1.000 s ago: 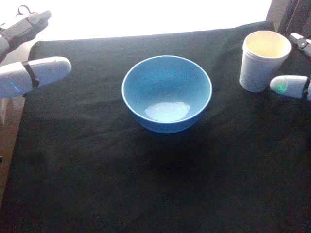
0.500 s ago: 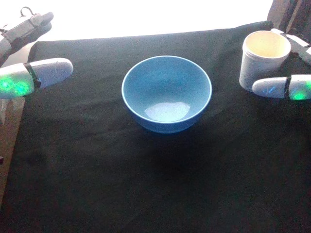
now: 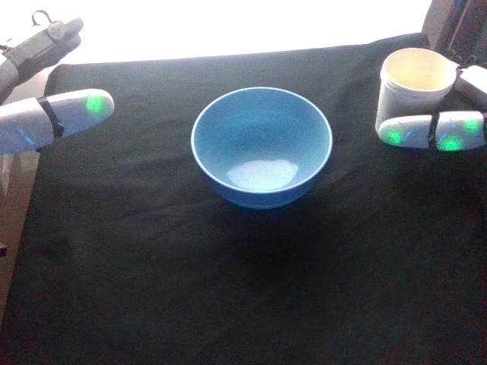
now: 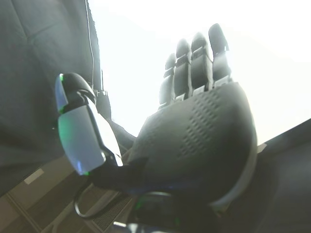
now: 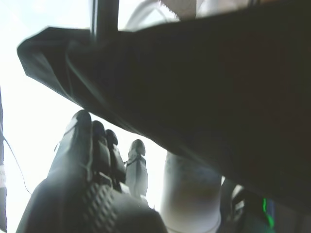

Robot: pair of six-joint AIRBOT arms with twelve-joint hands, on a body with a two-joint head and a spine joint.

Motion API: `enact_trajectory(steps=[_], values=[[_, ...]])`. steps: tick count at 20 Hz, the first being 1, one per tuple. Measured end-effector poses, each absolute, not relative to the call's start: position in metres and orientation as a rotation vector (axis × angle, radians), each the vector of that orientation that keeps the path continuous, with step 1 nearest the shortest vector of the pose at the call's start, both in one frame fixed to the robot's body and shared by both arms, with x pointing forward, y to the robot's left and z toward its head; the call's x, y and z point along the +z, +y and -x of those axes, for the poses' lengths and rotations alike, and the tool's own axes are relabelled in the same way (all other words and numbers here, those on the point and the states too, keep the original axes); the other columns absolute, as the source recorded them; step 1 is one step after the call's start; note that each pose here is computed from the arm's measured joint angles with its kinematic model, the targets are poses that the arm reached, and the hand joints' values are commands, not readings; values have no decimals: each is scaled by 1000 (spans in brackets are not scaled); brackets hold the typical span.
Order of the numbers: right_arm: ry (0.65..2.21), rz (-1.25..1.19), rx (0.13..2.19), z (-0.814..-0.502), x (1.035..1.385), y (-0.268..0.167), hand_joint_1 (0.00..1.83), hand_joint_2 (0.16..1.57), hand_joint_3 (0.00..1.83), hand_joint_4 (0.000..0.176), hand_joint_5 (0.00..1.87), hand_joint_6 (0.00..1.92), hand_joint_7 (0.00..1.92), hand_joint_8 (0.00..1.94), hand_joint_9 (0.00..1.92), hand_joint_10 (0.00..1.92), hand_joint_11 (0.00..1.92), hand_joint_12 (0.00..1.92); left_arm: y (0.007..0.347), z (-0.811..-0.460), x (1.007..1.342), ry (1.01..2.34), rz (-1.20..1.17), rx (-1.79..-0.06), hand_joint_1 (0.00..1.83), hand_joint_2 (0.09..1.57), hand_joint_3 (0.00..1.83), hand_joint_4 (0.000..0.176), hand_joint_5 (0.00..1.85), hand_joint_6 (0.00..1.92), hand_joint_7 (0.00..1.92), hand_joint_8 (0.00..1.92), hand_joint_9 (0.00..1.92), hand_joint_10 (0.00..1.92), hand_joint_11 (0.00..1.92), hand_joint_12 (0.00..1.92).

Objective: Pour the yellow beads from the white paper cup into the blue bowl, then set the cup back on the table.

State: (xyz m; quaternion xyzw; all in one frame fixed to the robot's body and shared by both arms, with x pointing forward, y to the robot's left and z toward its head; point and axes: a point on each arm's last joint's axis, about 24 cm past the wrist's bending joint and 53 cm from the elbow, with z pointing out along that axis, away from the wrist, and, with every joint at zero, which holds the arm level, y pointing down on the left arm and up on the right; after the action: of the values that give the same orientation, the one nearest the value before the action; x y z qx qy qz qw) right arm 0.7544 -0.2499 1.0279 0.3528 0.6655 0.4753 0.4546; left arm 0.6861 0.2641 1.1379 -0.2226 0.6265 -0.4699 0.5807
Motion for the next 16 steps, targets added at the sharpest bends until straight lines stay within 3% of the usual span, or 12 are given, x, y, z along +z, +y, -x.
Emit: enact_trajectory(steps=[1,5,9,11,13,16], values=[[1643,-862,1178,-755,1030,-247,668,640,6,126,415,9,0,0,0,0,0,0,264,-686,1138,1463,519,-1099,473,885,0,0,171,0,265,1,222,1,0,574],[1645,-851,1189,-756,1032,-243,711,672,14,121,433,6,0,0,0,0,0,0,262,-686,1135,1467,523,-1103,495,889,1,0,164,0,225,0,181,2,0,459],[1645,-860,1197,-757,1031,-243,761,689,15,125,465,15,0,0,0,0,0,0,262,-686,1135,1466,526,-1106,486,881,0,0,168,3,242,7,198,6,0,487],[1647,-849,1203,-758,1034,-240,756,664,3,117,484,18,0,0,0,0,0,0,262,-686,1134,1467,527,-1105,492,888,0,0,170,2,249,5,200,4,0,517],[1639,-838,1212,-760,1039,-238,802,685,10,126,485,14,0,0,0,0,0,0,262,-686,1134,1467,526,-1106,517,890,0,0,164,0,245,1,193,0,0,499],[1640,-831,1216,-760,1040,-237,815,674,3,126,509,19,0,0,0,0,0,0,262,-687,1134,1468,526,-1103,522,878,0,0,167,2,244,0,189,0,0,489]])
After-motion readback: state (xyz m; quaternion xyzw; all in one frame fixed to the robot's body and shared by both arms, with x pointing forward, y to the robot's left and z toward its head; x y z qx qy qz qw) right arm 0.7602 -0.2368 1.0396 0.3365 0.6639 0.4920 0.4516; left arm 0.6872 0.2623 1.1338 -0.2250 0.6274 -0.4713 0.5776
